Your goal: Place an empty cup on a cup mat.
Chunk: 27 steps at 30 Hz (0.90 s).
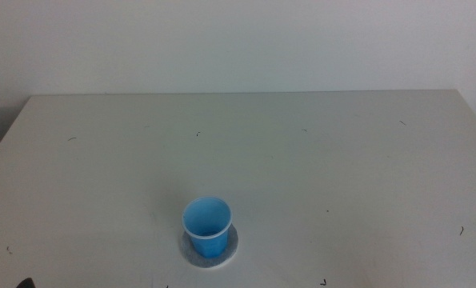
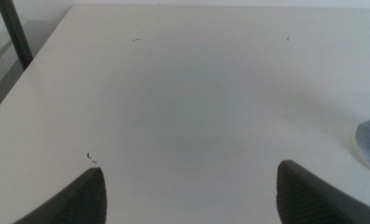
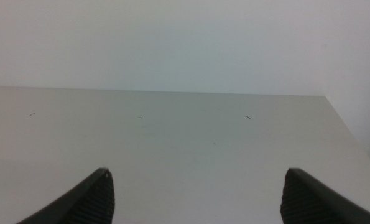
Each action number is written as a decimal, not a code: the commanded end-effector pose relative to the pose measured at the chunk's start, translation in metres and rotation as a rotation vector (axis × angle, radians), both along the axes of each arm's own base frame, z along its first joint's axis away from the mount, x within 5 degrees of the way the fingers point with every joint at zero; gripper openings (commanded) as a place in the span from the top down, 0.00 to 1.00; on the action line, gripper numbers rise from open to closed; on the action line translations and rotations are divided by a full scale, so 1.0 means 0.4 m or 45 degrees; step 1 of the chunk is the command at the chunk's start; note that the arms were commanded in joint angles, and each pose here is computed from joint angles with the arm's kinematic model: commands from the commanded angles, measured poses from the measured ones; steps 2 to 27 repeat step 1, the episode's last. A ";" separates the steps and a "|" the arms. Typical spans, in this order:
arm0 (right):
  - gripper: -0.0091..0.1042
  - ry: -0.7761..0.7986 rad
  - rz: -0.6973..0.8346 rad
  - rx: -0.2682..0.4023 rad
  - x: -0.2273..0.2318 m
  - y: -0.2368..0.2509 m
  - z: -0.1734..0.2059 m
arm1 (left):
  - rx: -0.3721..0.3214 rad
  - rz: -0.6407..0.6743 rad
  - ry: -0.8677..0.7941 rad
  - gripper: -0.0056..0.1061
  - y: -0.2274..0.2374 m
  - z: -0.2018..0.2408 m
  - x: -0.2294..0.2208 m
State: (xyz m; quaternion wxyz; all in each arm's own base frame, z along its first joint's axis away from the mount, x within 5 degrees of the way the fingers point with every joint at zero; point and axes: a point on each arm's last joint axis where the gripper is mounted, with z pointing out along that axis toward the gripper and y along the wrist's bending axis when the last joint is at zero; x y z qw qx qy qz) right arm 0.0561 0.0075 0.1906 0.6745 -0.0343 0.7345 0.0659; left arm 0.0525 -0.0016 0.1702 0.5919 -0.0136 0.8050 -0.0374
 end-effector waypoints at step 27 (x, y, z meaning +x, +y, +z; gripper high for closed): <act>0.19 -0.134 0.002 -0.005 -0.005 0.000 0.025 | -0.020 -0.001 -0.109 0.01 -0.001 0.021 0.002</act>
